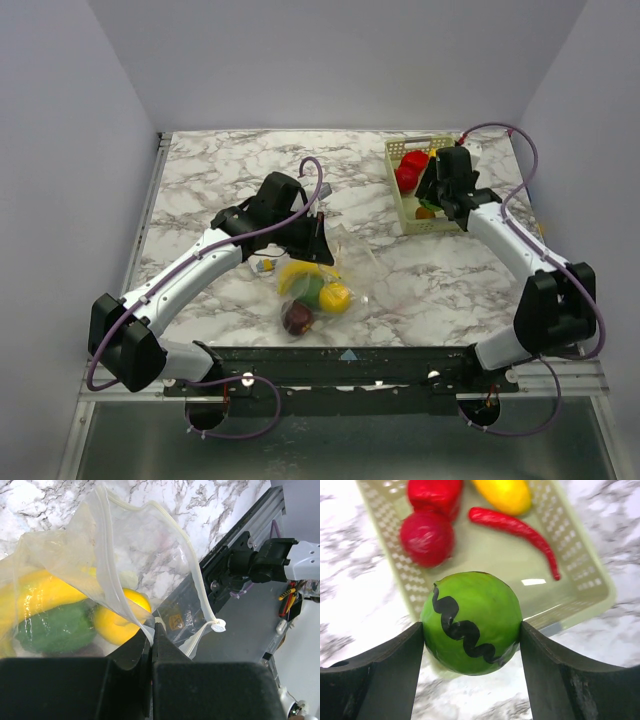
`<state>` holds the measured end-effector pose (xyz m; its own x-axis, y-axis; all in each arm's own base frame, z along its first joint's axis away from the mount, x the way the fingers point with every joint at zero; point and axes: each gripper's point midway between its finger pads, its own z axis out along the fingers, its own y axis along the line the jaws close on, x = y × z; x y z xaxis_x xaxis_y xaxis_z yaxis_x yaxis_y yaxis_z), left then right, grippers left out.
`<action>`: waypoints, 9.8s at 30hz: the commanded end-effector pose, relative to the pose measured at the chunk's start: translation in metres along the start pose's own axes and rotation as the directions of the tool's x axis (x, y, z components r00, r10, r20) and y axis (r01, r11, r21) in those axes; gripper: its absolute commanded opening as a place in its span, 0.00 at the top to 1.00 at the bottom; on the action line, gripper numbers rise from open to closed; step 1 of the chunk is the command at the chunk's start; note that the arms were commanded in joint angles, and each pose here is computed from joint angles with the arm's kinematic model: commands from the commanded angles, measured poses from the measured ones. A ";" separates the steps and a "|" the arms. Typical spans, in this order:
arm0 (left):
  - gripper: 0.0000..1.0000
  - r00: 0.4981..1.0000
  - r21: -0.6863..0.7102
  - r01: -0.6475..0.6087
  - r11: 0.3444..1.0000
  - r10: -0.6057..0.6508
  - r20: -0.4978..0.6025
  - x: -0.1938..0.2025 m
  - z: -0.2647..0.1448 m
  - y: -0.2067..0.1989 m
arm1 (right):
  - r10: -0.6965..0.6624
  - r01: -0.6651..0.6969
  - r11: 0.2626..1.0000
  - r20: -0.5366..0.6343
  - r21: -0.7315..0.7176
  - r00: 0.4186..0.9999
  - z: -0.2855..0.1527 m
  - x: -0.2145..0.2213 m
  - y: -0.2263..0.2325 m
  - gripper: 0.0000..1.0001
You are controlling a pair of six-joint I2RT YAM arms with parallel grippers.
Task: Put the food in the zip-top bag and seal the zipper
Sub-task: Pick up the fake fruit from the bin, then place the fake fruit in the zipper food storage bag, then pick up the fake fruit from the bin, then place the fake fruit in the zipper food storage bag, then pick up the fake fruit from the bin.
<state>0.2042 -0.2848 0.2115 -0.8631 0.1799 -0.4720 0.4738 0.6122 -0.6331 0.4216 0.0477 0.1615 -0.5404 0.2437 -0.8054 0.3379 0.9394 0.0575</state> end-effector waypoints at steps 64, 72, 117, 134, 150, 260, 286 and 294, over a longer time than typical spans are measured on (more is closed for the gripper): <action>1.00 0.993 0.032 -0.099 0.995 0.096 0.062 -0.007 -0.016 -0.029 | -0.083 -0.316 0.422 -0.383 -0.850 0.920 -0.231 0.151 0.167 0.06; 1.00 0.994 0.026 -0.096 0.995 0.094 0.051 -0.004 -0.013 -0.025 | -0.017 -0.279 0.526 -0.338 -0.804 0.941 -0.223 0.137 0.147 0.08; 1.00 0.996 0.055 -0.076 0.996 0.074 0.040 -0.001 -0.009 -0.019 | -0.194 0.217 0.975 -0.279 0.054 0.941 0.043 0.035 0.016 0.15; 1.00 0.997 0.065 -0.077 0.995 0.075 0.034 0.000 -0.010 -0.021 | -0.231 0.269 0.962 -0.386 0.045 0.893 0.082 0.085 0.012 0.30; 1.00 0.997 0.071 -0.077 0.994 0.075 0.032 0.001 -0.009 -0.021 | -0.177 0.180 0.984 -0.240 -0.013 0.954 0.058 0.038 0.027 0.62; 1.00 0.997 0.100 -0.070 0.993 0.068 0.023 0.002 -0.011 -0.025 | 0.118 -0.122 0.933 -0.031 -0.338 0.993 -0.093 -0.011 0.049 0.32; 1.00 0.997 0.127 -0.076 0.989 0.074 0.021 0.004 -0.013 -0.031 | 0.307 -0.367 0.878 -0.227 -0.307 0.924 0.120 -0.014 0.082 0.11; 1.00 0.997 0.133 -0.081 0.988 0.078 0.023 0.004 -0.013 -0.033 | 0.302 -0.388 0.877 -0.303 -0.282 0.904 0.149 0.015 0.077 0.12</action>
<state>0.1896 -0.2898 0.2245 -0.8407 0.2096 -0.4993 0.5248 0.5429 -0.6556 0.5471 0.0912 0.0815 -0.6050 0.5782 -0.5474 0.2828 0.7987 0.5311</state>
